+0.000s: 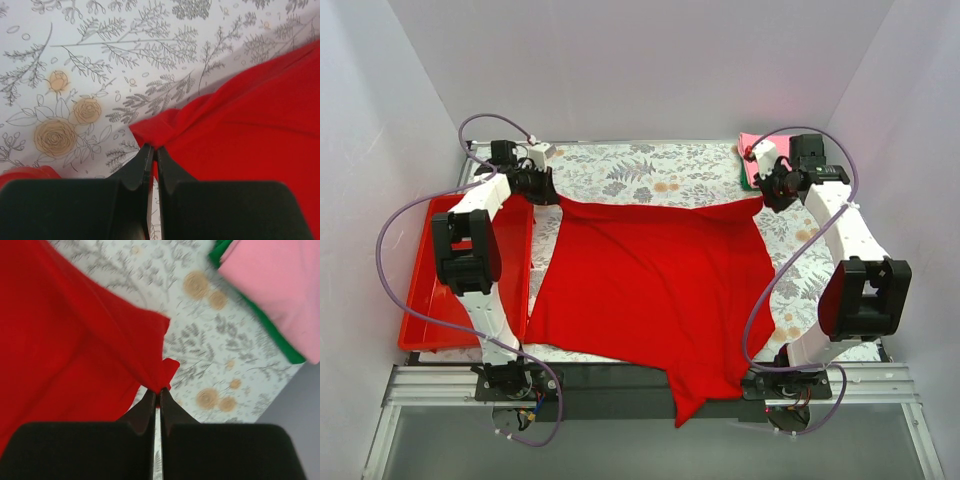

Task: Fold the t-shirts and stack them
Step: Fold the tshirt

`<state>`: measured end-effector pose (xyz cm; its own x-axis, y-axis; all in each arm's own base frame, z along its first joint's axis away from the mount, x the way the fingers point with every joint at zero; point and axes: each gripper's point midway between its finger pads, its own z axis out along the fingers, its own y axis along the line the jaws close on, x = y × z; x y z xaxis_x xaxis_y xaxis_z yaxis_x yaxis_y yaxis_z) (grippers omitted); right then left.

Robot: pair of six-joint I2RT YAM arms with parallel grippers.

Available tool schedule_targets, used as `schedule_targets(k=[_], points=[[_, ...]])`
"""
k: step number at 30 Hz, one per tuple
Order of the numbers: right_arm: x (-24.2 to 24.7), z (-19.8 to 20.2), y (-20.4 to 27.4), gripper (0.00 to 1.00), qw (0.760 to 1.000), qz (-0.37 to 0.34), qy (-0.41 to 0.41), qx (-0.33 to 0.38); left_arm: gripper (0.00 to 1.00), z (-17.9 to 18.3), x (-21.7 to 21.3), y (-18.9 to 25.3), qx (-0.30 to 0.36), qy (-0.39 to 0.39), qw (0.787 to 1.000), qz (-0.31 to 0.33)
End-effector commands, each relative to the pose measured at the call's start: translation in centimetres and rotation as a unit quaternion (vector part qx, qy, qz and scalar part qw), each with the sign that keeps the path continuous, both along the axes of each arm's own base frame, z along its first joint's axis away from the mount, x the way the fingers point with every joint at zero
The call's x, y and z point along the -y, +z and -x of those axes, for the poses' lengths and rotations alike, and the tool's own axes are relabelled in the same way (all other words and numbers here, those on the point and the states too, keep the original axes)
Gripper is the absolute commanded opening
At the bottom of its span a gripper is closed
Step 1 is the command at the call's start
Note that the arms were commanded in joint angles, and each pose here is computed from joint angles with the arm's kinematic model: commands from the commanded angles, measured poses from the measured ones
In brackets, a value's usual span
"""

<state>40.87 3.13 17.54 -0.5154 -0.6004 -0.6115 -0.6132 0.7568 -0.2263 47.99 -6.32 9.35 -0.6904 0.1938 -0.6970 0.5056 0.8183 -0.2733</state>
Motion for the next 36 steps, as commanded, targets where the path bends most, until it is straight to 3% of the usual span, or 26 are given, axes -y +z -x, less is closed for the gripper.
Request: schedule_targets(k=[1,9,20,36], points=[[-0.7,4.7,-0.6,0.01,0.998,-0.023,0.004,-0.062,0.00,1.6,0.4,2.6,0.028,-0.051,0.998,0.013],[-2.2,11.1,0.4,0.01,0.992,-0.035,0.070,-0.095,0.00,5.1,0.8,2.6,0.030,-0.114,0.993,0.002],[-5.3,20.8,-4.0,0.01,0.947,0.026,0.260,-0.186,0.00,8.9,0.2,1.1,0.012,-0.177,0.983,-0.036],[-5.9,23.9,-5.4,0.01,0.926,0.020,0.305,-0.223,0.00,11.8,-0.3,-0.4,-0.032,-0.202,0.978,-0.049]])
